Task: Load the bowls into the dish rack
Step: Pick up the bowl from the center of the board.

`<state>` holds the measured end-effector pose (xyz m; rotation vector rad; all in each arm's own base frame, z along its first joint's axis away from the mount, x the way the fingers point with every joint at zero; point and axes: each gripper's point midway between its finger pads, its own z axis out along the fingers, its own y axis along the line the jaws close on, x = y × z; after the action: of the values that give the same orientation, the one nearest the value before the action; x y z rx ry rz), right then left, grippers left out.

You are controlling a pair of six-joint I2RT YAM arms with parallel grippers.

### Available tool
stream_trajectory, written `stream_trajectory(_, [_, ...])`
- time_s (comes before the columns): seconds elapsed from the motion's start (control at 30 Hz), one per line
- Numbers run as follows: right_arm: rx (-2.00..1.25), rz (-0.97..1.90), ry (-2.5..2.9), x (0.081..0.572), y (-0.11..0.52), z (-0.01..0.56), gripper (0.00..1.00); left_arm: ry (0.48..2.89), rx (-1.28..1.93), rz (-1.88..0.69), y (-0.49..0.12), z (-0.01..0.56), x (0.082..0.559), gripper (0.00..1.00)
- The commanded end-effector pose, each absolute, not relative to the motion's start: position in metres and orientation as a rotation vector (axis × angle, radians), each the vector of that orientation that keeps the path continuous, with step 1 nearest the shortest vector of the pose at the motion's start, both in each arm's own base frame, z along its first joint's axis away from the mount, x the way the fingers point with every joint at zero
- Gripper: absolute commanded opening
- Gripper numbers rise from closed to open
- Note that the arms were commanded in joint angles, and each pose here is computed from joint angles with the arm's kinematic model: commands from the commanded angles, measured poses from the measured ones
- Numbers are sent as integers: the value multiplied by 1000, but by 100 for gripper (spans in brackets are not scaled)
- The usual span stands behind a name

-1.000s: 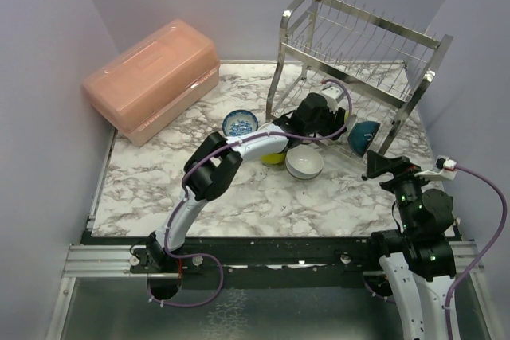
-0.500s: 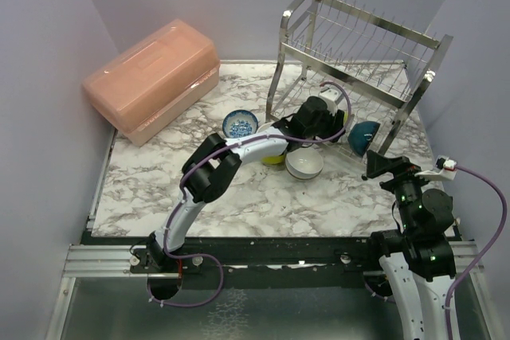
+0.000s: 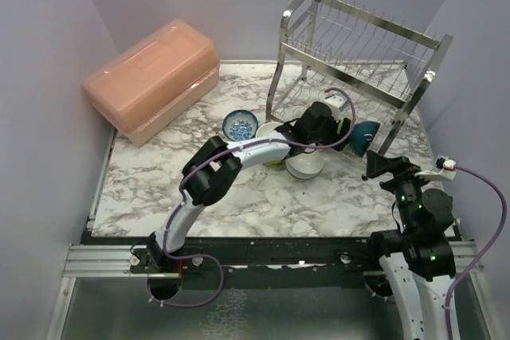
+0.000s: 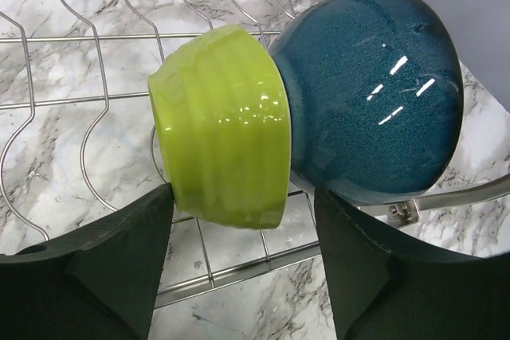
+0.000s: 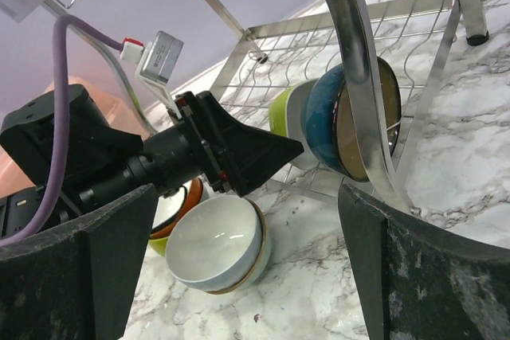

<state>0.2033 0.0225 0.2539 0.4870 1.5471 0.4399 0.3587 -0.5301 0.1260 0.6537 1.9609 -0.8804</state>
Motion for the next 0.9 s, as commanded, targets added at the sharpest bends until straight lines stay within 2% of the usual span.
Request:
stream_trajectory(0.0, [492, 419, 1564, 206, 20, 248, 100, 1907, 659, -943, -531, 163, 349, 73])
stream_trajectory(0.1, [491, 419, 1561, 206, 20, 248, 100, 1897, 648, -936, -528, 167, 350, 76])
stream_trajectory(0.33, [490, 418, 1561, 206, 20, 249, 100, 1858, 602, -865, -508, 185, 354, 99])
stream_trajectory(0.87, [486, 427, 1567, 207, 22, 247, 100, 1804, 466, -609, -403, 219, 335, 99])
